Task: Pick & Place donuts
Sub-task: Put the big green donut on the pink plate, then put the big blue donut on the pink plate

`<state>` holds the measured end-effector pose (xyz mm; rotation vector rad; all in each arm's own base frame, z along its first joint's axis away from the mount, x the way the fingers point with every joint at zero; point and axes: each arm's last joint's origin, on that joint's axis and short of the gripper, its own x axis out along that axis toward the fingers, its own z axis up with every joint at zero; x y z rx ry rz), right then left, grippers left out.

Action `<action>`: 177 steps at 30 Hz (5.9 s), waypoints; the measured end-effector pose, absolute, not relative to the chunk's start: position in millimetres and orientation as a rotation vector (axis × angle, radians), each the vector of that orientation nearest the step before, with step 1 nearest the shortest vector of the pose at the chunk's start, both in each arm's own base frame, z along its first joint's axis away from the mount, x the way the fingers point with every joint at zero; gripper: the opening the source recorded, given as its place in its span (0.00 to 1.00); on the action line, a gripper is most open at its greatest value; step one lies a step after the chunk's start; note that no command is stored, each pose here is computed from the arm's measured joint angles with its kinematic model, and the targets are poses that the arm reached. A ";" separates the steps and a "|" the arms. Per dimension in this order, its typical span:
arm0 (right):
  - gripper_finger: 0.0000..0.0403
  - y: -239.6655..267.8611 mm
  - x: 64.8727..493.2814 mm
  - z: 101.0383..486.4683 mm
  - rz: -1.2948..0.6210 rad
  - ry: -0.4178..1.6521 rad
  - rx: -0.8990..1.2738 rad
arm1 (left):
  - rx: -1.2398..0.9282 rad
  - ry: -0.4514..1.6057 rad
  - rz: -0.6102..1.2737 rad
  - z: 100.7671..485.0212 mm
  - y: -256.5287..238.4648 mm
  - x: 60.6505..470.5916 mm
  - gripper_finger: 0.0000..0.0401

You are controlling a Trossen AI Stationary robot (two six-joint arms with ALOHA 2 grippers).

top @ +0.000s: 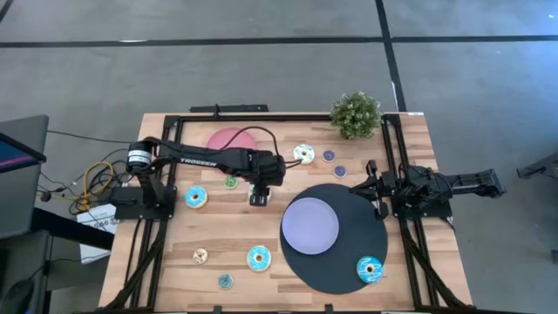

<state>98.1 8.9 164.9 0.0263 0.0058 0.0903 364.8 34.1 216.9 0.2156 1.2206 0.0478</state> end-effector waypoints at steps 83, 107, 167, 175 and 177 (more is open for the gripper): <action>0.00 8.9 98.1 164.8 0.090 0.006 0.026 | 0.083 1.466 0.041 184.4 69.2 376.0 0.42; 0.00 8.9 98.1 164.8 0.090 0.006 0.026 | -0.312 1.332 0.541 216.7 229.5 252.7 0.42; 0.00 8.9 98.1 164.9 0.090 0.006 0.026 | -0.293 1.358 0.779 196.2 246.4 219.4 0.60; 0.00 8.9 98.1 164.8 0.090 0.006 0.026 | -0.334 1.210 0.818 236.5 233.7 211.5 0.60; 0.00 8.9 98.1 164.8 0.090 0.006 0.026 | -0.376 1.151 0.786 246.5 223.1 211.8 0.60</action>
